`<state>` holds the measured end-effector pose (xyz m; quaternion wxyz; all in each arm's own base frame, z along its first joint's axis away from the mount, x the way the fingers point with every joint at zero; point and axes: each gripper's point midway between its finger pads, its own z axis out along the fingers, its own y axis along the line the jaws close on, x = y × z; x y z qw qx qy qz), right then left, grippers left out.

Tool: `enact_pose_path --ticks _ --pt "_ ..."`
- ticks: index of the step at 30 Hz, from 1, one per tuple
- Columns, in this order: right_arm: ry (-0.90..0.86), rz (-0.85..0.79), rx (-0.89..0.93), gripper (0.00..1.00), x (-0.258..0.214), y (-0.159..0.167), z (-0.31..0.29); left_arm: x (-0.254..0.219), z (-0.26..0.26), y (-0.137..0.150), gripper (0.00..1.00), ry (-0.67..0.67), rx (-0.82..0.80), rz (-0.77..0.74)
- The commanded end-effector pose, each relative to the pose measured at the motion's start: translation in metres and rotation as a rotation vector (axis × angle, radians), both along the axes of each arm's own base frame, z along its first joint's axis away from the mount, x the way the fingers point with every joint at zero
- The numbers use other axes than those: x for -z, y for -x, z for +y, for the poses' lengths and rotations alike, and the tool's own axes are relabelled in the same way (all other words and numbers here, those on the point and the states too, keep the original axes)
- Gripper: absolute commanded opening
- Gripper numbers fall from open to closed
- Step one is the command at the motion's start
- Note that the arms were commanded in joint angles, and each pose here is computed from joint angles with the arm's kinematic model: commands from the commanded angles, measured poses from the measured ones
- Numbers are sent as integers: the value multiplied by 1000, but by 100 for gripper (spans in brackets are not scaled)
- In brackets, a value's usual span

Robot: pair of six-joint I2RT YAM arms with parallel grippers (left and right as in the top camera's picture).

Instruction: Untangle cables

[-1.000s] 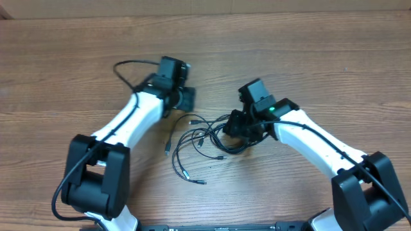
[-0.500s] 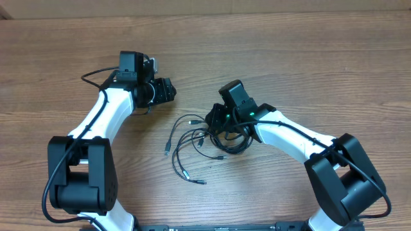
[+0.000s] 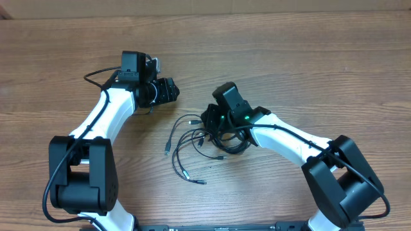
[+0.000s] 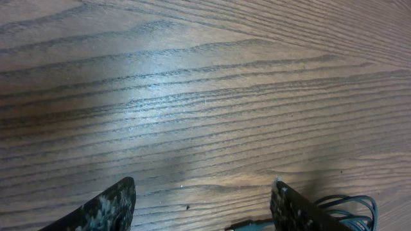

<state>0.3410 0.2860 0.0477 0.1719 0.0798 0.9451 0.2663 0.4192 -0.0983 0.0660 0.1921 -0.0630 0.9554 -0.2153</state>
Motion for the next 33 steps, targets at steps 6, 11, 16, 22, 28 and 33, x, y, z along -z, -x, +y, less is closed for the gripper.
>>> enact_pose_path --ticks 6,11,16,22,28,33 --pt "25 -34 97 28 15 -17 -6 -3 -7 -2 67 20 9 -5" --pt "-49 37 16 28 15 -1 9 -3 -7 -3 68 20 9 -6" --pt "-101 115 -45 28 15 16 19 -3 -7 -3 68 20 9 -6" --pt "-62 85 -10 28 17 9 12 -3 -7 -2 68 20 9 -6" --pt "-82 -28 56 31 4 -23 4 -3 -7 -2 68 20 9 -6" --pt "-30 -82 133 32 5 -41 -14 -3 -7 -3 68 20 9 -6"
